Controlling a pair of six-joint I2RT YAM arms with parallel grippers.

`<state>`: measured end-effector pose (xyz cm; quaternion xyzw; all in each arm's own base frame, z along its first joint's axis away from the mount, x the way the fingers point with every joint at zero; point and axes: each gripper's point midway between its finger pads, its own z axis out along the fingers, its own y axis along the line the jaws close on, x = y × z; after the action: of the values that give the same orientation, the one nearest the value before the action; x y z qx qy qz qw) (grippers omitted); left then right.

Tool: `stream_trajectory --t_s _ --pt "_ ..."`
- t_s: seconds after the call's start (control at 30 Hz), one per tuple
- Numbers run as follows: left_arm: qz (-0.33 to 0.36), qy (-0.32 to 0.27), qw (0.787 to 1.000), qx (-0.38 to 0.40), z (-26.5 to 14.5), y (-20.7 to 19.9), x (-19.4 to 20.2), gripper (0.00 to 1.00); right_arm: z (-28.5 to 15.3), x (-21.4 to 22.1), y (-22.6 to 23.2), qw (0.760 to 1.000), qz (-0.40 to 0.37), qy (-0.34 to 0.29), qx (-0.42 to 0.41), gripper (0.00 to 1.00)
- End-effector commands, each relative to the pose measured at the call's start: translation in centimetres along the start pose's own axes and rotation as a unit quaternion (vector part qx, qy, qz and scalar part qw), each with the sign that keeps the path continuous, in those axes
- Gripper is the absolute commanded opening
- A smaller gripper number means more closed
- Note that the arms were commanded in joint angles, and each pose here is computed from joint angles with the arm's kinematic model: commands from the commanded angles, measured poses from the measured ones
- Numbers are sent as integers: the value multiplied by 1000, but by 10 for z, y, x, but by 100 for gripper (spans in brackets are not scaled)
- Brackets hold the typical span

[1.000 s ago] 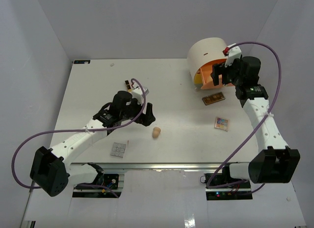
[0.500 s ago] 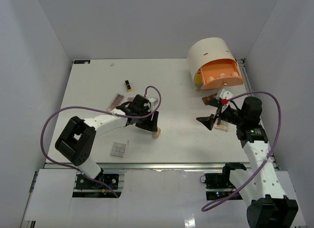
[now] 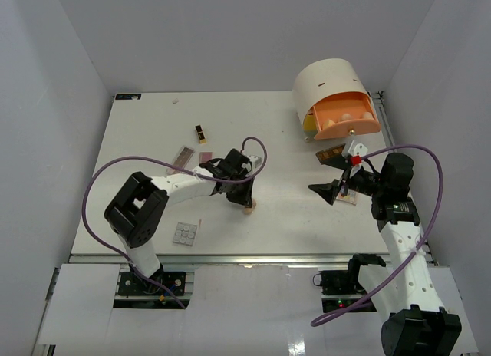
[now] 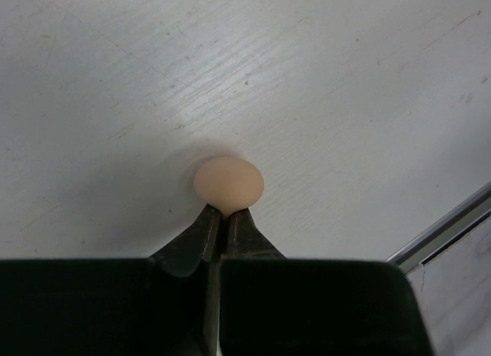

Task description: Organize the makeup

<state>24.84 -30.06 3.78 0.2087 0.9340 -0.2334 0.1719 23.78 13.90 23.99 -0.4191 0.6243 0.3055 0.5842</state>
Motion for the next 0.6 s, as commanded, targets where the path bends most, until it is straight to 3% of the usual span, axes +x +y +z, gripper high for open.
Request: stream_trajectory --t_s 0.0,0.1,0.13,0.2,0.23,0.3,0.57 --pt "23 -73 996 37 -29 -33 -51 5 -5 -17 -14 999 -16 -12 43 93" --pt "52 -131 988 60 -54 -56 -93 3 -20 -13 -54 987 20 6 159 79" --pt "58 -149 985 68 -62 -64 -107 2 -25 -13 -65 981 32 9 193 67" --pt "84 -218 968 96 -93 -94 -161 0 -39 -11 -83 964 62 11 258 29" --pt "89 -220 966 98 -90 -95 -165 0 -41 -11 -86 962 65 10 267 24" --pt "118 -280 944 127 -115 -123 -215 0 -44 -11 -85 961 73 4 265 22" --pt "170 -361 897 188 -120 -178 -314 0 -45 -14 -82 965 63 -8 253 22"
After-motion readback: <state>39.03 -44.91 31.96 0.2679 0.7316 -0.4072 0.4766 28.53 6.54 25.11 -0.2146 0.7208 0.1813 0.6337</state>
